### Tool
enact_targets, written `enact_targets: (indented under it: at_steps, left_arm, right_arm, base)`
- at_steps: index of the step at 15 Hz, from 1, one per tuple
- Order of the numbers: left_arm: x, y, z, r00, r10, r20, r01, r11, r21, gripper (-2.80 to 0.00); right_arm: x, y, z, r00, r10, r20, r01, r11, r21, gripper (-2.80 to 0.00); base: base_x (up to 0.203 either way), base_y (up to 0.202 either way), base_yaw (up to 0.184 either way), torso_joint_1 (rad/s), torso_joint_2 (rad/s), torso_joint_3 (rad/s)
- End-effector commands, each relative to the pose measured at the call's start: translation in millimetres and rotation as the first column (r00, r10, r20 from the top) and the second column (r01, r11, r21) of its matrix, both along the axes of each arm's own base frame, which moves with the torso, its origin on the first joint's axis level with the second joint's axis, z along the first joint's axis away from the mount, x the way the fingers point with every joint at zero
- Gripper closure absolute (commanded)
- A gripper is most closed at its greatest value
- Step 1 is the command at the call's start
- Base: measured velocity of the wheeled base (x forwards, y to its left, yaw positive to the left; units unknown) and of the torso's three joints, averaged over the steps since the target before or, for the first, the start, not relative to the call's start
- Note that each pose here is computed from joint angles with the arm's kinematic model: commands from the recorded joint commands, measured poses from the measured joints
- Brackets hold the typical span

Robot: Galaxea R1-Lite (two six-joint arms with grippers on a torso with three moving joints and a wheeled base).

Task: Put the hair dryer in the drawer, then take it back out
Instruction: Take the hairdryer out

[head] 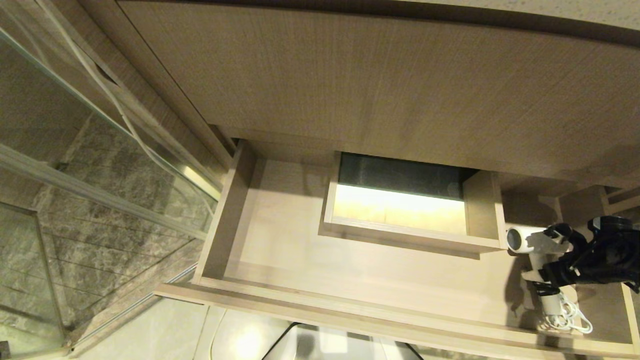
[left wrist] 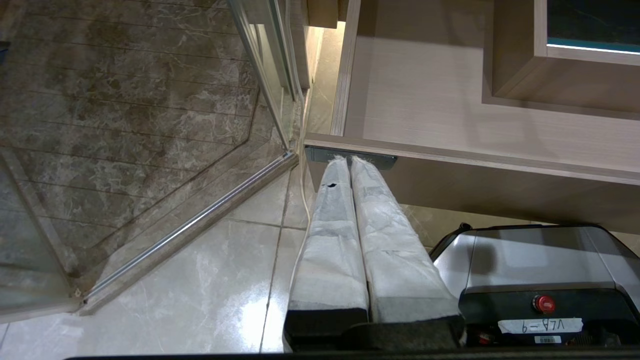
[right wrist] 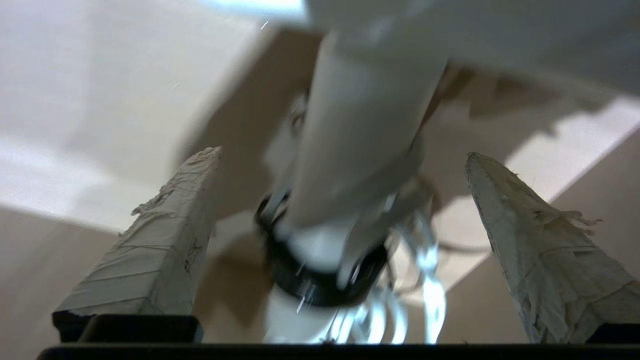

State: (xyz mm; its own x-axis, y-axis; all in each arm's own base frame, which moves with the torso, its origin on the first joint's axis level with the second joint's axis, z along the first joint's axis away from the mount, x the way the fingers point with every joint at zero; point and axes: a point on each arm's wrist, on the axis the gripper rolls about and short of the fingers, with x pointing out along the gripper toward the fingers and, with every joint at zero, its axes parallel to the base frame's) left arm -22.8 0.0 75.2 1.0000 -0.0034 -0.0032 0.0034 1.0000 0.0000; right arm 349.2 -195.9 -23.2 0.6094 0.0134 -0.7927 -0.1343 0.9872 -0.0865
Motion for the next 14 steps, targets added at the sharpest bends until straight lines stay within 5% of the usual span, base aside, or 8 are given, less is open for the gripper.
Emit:
enact_targets:
  at_steps: [1, 7, 13, 14]
  left_arm:
    - [0.1, 0.0, -0.4, 1.000, 0.000, -0.001, 0.000, 1.000, 0.000, 0.00]
    - [0.1, 0.0, -0.4, 1.000, 0.000, -0.001, 0.000, 1.000, 0.000, 0.00]
    - [0.1, 0.0, -0.4, 1.000, 0.000, -0.001, 0.000, 1.000, 0.000, 0.00]
    - [0.1, 0.0, -0.4, 1.000, 0.000, -0.001, 0.000, 1.000, 0.000, 0.00]
  right_arm:
    - [12.2, -4.5, -13.2, 1.000, 0.018, 0.024, -0.018, 1.000, -0.019, -2.80]
    - [33.6, -17.3, -17.1, 0.989, 0.022, 0.144, -0.009, 0.996, -0.093, -2.80]
    - [35.1, -17.4, -18.5, 0.987, 0.026, 0.160, -0.010, 0.995, -0.103, -2.80]
    - [35.1, -17.4, -17.9, 0.987, 0.026, 0.161, -0.009, 0.995, -0.104, 0.00]
  base:
    - [0.000, 0.000, 0.000, 0.000, 0.00, 0.000]
    - [0.000, 0.000, 0.000, 0.000, 0.00, 0.000]
    - [0.000, 0.000, 0.000, 0.000, 0.00, 0.000]
    - [0.000, 0.000, 0.000, 0.000, 0.00, 0.000]
